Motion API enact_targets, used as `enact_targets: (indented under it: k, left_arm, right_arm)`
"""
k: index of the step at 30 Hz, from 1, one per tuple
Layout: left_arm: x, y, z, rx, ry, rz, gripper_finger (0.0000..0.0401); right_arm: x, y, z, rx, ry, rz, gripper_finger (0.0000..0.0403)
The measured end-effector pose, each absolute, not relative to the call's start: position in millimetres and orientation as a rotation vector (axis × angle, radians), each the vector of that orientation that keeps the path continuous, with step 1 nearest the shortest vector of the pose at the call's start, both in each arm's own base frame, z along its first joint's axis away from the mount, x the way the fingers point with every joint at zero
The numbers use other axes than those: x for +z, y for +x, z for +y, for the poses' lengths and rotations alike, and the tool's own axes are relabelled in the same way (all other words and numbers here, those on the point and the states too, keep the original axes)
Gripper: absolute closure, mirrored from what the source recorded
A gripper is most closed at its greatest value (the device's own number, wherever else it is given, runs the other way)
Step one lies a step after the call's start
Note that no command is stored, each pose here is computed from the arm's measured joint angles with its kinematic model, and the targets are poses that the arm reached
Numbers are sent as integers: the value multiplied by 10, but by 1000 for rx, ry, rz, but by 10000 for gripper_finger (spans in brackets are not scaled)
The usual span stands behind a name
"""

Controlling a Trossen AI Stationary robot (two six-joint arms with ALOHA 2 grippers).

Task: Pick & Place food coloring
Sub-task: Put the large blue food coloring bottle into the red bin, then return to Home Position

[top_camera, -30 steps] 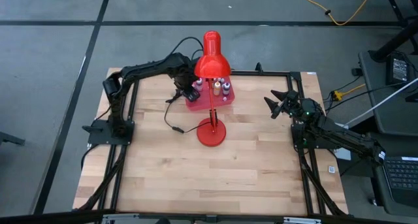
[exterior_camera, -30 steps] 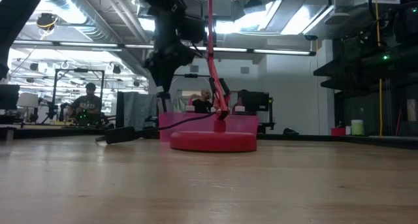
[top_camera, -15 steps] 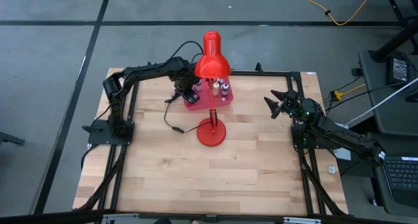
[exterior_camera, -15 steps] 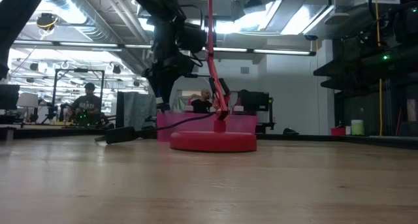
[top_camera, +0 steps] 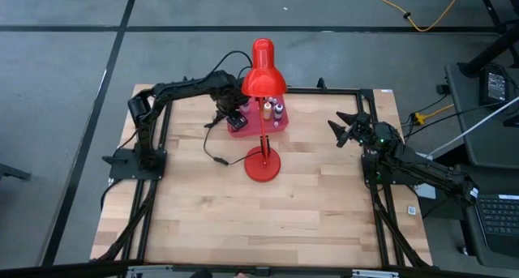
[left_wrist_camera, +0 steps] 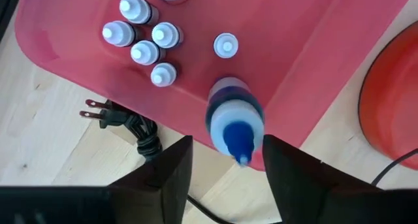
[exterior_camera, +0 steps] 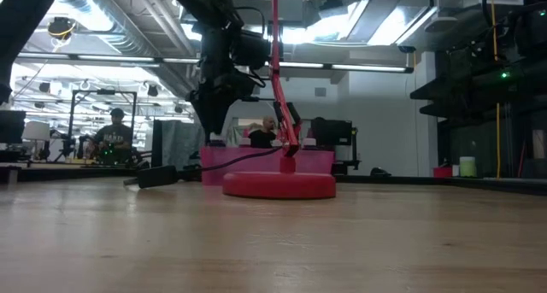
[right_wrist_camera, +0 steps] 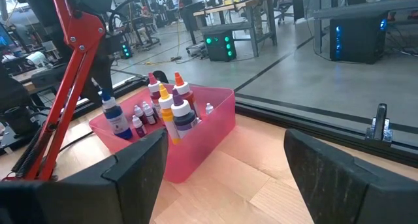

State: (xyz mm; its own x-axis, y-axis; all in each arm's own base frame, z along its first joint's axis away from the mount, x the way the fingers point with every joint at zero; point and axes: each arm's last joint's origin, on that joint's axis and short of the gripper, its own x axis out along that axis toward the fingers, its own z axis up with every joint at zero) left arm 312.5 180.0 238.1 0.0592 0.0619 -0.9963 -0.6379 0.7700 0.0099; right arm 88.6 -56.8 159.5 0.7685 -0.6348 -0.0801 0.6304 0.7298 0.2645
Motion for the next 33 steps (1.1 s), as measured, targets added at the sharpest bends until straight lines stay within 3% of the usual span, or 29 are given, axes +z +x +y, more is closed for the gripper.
enact_targets:
  k: [12, 20, 25, 33]
  left_arm:
    - [2759, 3103, 1849, 606, -485, 1308, 177]
    - [3158, 2823, 1792, 688, -524, 1198, 116]
    - [3361, 2522, 1647, 757, -528, 1236, 84]
    - [3443, 2108, 1163, 565, -380, 1266, 84]
  right_arm:
    - [1595, 886, -568, -696, 286, -17, 97]
    - [1595, 886, -568, -697, 285, -16, 97]
    - [1595, 886, -568, -696, 285, -16, 97]
    - [1595, 886, -568, -696, 286, -17, 97]
